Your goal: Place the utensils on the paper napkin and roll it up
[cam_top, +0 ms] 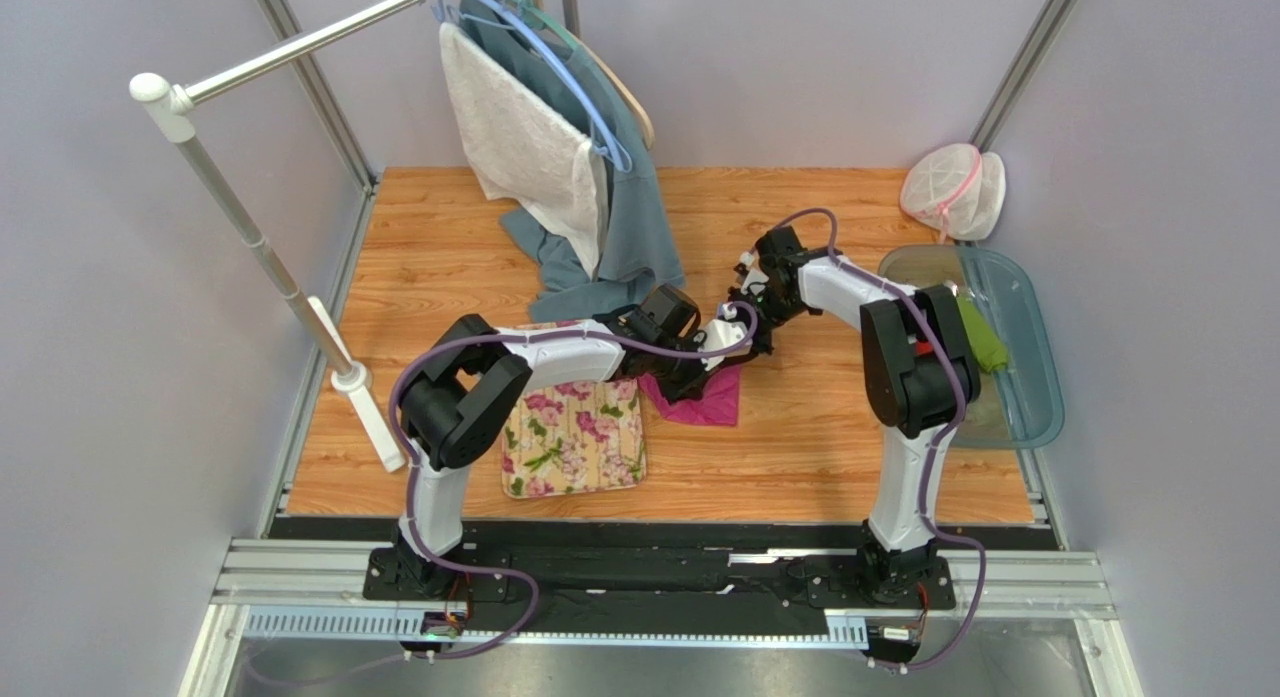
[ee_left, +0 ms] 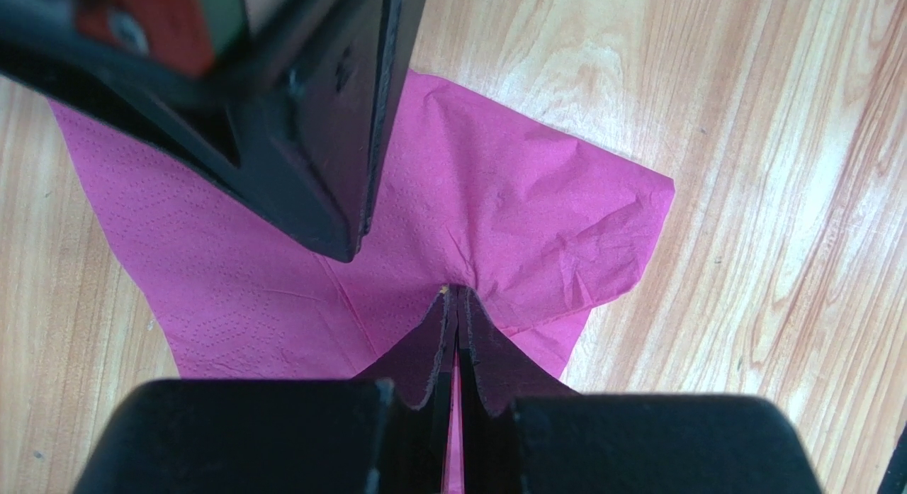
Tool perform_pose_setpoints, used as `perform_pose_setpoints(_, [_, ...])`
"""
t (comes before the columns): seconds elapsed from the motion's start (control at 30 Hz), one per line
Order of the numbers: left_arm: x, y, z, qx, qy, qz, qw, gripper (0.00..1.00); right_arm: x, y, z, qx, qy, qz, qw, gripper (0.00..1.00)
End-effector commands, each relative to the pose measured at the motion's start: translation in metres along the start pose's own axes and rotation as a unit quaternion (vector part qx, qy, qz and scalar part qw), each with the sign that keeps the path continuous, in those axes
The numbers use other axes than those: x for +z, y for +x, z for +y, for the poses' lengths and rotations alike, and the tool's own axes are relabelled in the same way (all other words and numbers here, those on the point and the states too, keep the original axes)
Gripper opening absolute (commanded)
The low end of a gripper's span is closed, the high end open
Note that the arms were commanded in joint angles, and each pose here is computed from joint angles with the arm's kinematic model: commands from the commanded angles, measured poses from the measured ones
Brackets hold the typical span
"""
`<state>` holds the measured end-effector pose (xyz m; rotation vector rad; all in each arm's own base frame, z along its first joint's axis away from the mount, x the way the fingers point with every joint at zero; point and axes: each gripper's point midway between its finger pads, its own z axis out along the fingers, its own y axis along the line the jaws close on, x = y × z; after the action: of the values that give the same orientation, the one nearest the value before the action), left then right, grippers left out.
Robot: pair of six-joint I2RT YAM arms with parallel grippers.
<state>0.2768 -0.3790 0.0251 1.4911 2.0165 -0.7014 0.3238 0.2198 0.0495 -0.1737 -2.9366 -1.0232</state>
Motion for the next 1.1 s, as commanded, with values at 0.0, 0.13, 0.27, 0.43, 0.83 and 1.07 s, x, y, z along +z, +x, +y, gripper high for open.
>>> perform_pose_setpoints(0.0, [-0.004,-0.01,-0.001,-0.01,0.008,-0.022,1.0,0.05,0.012,-0.017,0.003,-0.014,0.012,-0.024,1.0,0.0])
perform_pose_setpoints(0.13, [-0.004,-0.011,0.002,-0.023,0.007,-0.025,0.999,0.05,0.024,-0.017,-0.013,-0.009,0.039,-0.021,0.999,0.0])
perform_pose_setpoints(0.27, [-0.013,-0.018,0.008,-0.075,0.009,-0.039,0.996,0.06,0.036,-0.013,-0.033,-0.009,0.068,-0.011,0.998,0.0])
perform_pose_setpoints(0.43, [-0.042,-0.042,0.005,-0.129,0.024,-0.098,0.986,0.1,0.043,-0.013,-0.047,-0.016,0.086,-0.006,0.996,0.0])
perform_pose_setpoints(0.83, [-0.033,-0.057,-0.014,-0.101,0.043,-0.105,0.988,0.11,0.045,-0.006,-0.044,-0.031,0.067,0.017,0.997,0.0])
perform_pose_setpoints(1.07, [0.0,-0.04,0.005,-0.09,0.016,-0.057,0.994,0.09,0.047,-0.003,-0.044,-0.033,0.06,0.028,0.997,0.0])
